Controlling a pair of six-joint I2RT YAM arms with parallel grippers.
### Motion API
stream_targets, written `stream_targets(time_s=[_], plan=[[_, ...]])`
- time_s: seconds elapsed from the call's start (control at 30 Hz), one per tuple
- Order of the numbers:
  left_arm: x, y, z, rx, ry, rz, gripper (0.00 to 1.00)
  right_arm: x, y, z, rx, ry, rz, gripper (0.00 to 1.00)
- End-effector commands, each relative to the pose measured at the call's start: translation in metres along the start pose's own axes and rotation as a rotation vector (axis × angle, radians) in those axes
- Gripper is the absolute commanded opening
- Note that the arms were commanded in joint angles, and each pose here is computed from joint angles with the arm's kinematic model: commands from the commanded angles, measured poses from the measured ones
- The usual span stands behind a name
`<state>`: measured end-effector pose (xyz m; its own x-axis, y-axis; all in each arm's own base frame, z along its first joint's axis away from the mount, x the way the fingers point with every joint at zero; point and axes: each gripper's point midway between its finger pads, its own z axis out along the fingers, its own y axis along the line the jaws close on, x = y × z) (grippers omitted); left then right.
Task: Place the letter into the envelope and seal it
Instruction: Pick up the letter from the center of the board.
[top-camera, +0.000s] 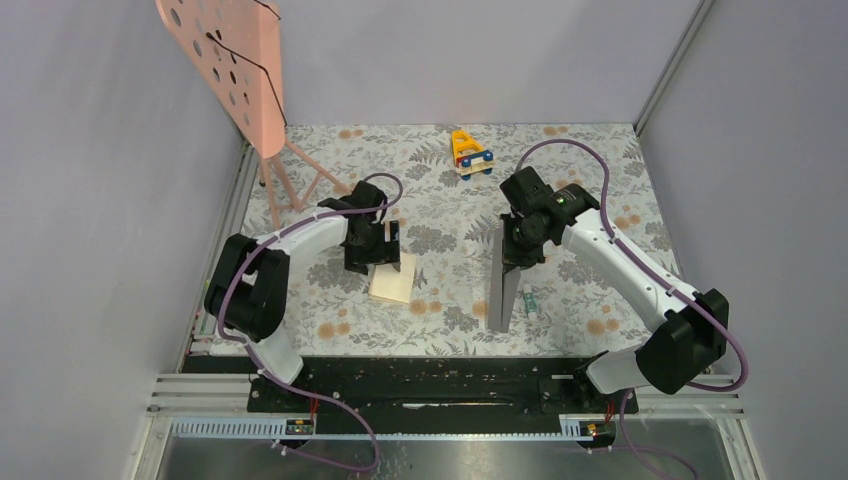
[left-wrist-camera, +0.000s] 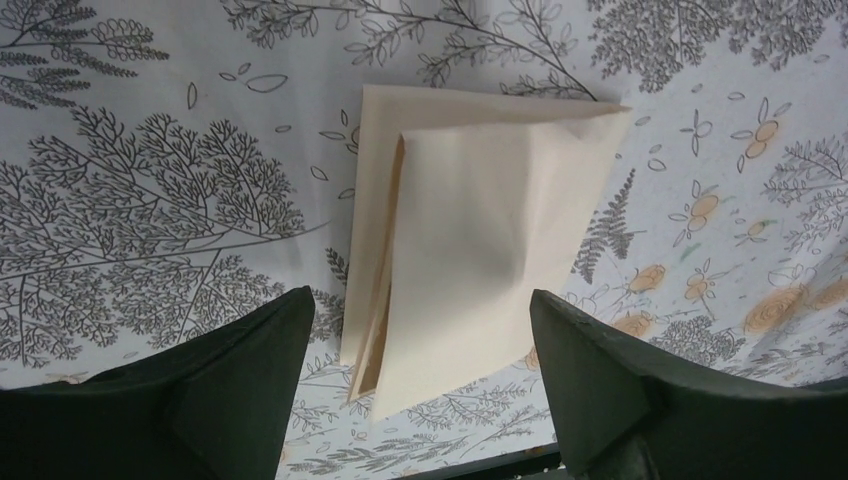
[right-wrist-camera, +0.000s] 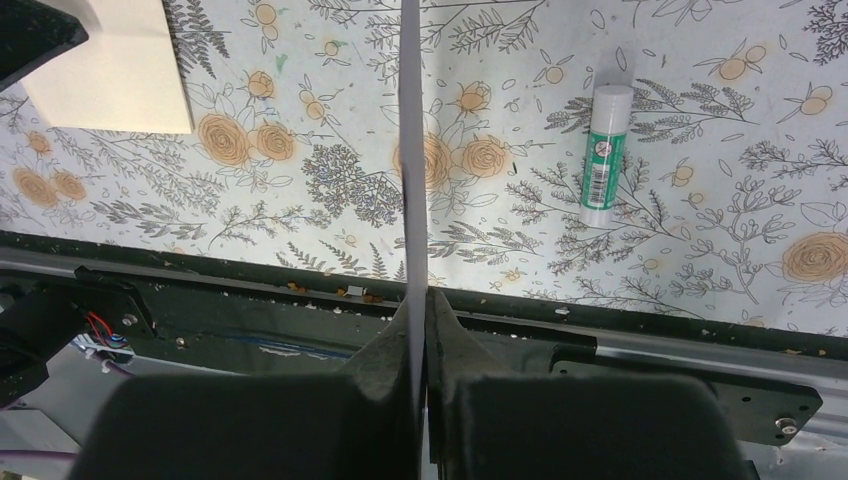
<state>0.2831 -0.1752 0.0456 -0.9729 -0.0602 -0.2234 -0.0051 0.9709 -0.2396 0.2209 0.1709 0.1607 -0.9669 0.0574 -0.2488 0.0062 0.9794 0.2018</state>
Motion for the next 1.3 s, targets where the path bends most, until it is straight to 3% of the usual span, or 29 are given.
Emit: stream_targets(time_s=[0.0, 0.27, 0.4, 0.5, 0.6, 0.97, 1.27], plan=[[-0.015, -0.004, 0.005, 0.065, -0.033, -0.042, 0.79, -0.007, 0.008, -0.008, -0.045, -0.036, -0.009, 0.00], [-0.013, -0.018, 0.013, 0.208, 0.009, -0.108, 0.55, -0.006, 0.007, -0.007, -0.046, -0.035, -0.004, 0.00], [-0.011, -0.019, 0.010, 0.223, 0.015, -0.115, 0.34, -0.006, 0.007, -0.007, -0.049, -0.039, -0.003, 0.00], [-0.012, -0.022, 0.004, 0.236, 0.004, -0.115, 0.13, -0.007, 0.008, -0.007, -0.048, -0.039, -0.001, 0.00], [-0.018, -0.027, -0.010, 0.258, -0.035, -0.106, 0.00, -0.007, 0.008, -0.007, -0.050, -0.041, -0.003, 0.00], [-0.025, -0.051, -0.084, 0.388, -0.149, 0.007, 0.00, -0.009, 0.008, -0.007, -0.053, -0.056, 0.008, 0.00], [-0.019, -0.066, -0.144, 0.396, -0.209, 0.094, 0.00, -0.025, 0.033, 0.000, -0.138, -0.072, 0.076, 0.00]])
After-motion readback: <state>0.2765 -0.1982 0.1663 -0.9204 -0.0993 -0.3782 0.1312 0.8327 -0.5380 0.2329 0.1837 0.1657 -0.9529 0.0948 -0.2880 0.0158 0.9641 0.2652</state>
